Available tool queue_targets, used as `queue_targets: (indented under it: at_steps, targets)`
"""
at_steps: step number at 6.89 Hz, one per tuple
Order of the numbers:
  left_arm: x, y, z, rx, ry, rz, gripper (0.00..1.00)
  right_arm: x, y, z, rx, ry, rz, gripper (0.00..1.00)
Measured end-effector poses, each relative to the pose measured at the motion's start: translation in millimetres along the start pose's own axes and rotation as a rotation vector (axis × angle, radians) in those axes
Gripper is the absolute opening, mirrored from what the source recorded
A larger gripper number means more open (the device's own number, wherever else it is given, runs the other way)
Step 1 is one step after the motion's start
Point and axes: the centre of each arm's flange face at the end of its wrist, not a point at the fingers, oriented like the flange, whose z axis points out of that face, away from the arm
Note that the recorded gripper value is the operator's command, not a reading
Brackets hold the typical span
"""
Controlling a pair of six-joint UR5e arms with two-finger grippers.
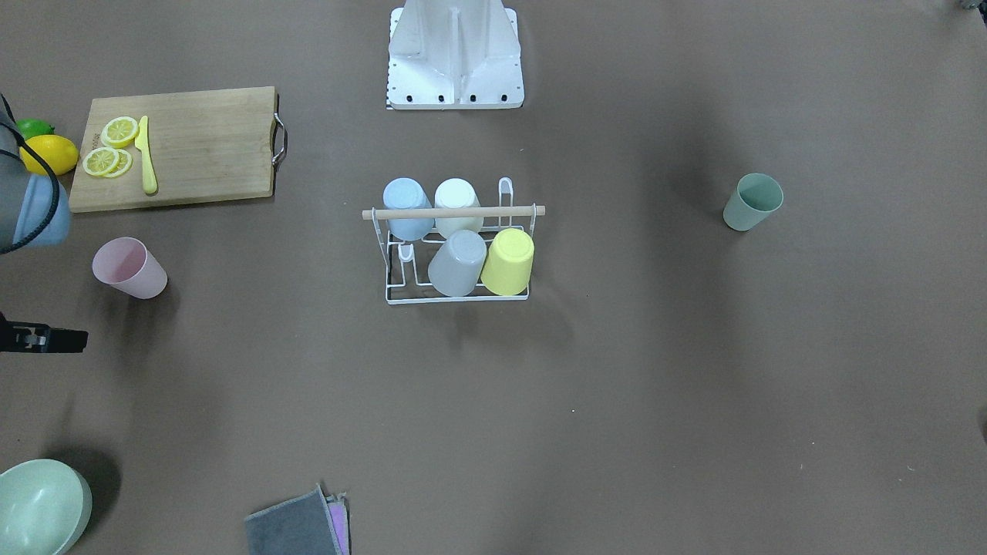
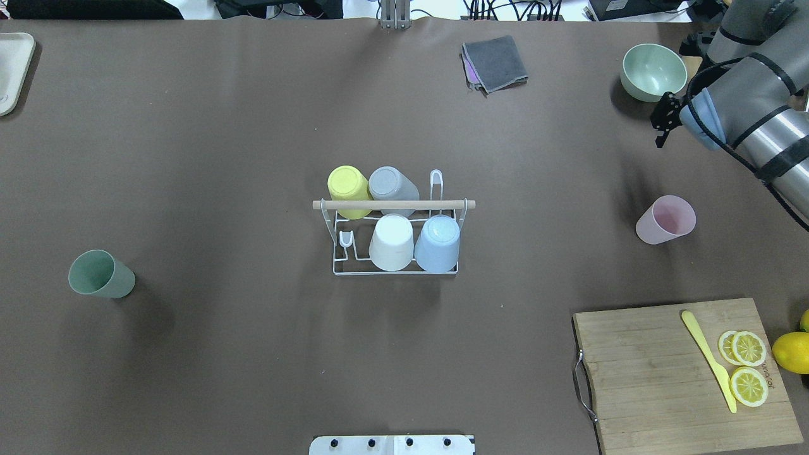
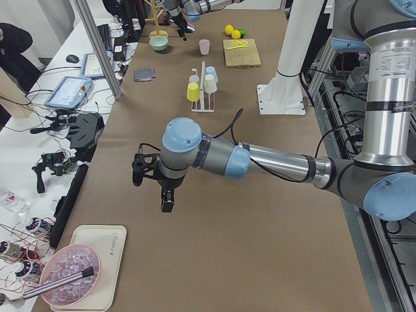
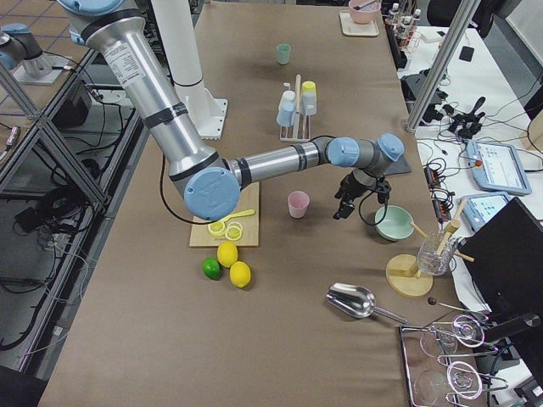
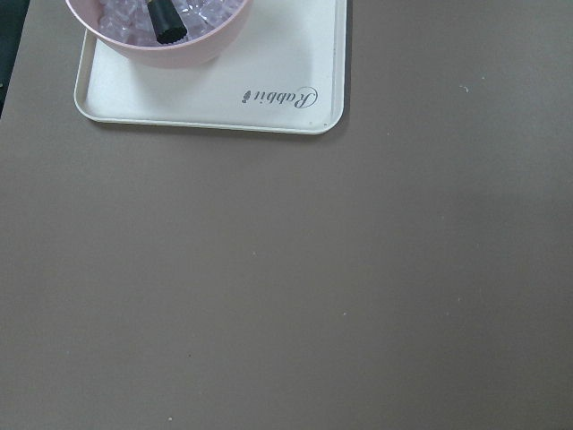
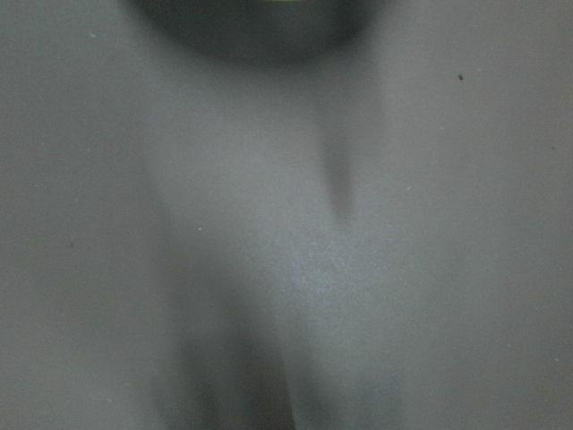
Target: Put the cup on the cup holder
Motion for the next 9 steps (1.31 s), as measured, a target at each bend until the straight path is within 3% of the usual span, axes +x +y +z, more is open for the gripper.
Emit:
queue_targets:
  at_steps: [2, 3, 4, 5, 6, 9]
  targets:
    - [103, -42, 5, -0.009, 0.044, 0.124, 0.98, -23, -14, 15, -0.042, 0.016, -0.046, 0.99]
    - [153, -61, 12, -0.039, 0.058, 0.167, 0.98, -26, -20, 26, -0.089, 0.013, -0.061, 0.99]
    - [188, -78, 22, -0.090, 0.046, 0.167, 0.98, -21, -24, 44, -0.175, -0.012, -0.064, 0.99]
    - [201, -87, 32, -0.143, 0.001, 0.139, 0.98, -13, -26, 62, -0.249, -0.051, -0.050, 0.99]
    - [203, -88, 44, -0.200, -0.064, 0.105, 0.98, -11, -27, 74, -0.289, -0.077, -0.035, 0.99]
    - [222, -105, 84, -0.366, -0.175, 0.019, 0.98, -15, -27, 80, -0.334, -0.083, -0.041, 0.99]
